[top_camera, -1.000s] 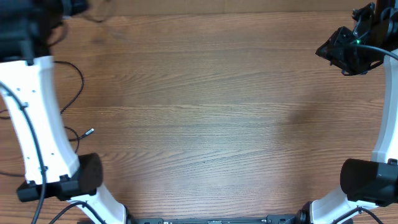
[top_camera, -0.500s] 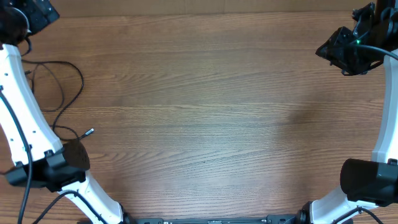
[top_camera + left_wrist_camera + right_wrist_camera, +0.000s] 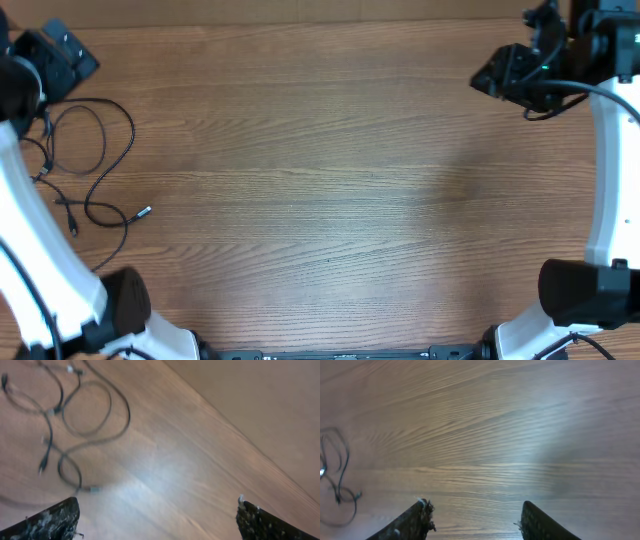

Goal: Untangle cables

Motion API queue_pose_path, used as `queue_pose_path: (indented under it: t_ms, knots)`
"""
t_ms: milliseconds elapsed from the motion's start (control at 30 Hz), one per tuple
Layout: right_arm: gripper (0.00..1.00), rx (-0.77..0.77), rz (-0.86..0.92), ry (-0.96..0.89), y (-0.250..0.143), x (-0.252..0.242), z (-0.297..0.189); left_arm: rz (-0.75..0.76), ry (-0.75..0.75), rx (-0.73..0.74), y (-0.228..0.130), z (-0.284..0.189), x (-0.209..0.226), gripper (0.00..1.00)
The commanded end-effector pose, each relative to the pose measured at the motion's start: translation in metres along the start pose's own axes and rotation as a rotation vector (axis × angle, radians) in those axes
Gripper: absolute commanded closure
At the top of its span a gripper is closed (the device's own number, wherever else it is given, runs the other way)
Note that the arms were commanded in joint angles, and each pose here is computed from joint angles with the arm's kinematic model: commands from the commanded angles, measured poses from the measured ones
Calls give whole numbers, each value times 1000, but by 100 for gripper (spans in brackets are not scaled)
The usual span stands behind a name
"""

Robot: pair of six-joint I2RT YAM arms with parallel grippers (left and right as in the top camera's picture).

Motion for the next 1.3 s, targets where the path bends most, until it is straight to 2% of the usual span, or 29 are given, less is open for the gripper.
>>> queue_pose_path:
  t_ms: [0, 267, 333, 367, 567, 767, 900, 1100, 1267]
  knots:
    - [41, -86, -98, 42, -7, 31, -31, -29, -56, 10, -13, -19, -8, 0]
    - [37, -187, -234, 109, -40, 82, -84, -30, -57, 13, -13, -18, -8, 1]
    - [16, -214, -240, 116, -51, 86, -100, -30, -57, 13, -13, -18, -8, 0]
    - [0, -225, -243, 118, -58, 87, -109, -30, -57, 13, -13, -18, -8, 0]
    - [0, -273, -261, 128, -94, 91, -147, -30, -57, 13, -13, -18, -8, 0]
    - [0, -310, -269, 111, -102, 90, -159, -30, -57, 13, -13, -18, -8, 1]
    - [0, -279, -250, 63, -108, 82, -157, -30, -57, 13, -13, -18, -8, 1]
    - [0, -281, -234, -33, -100, 68, -148, -30, -57, 13, -13, -18, -8, 0]
    - [0, -439, -340, -57, -77, 67, -142, -30, -57, 13, -13, -18, -8, 0]
Point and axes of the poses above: each gripper's point midway between its finger pads, its own z axis out along the fingers, its own x axis along the line the jaws close on, y = z × x, the point moved 4 cm from there along -z, back along the fingers, and after that the axes turned 5 degrees about -z, right-handed, at the moved point
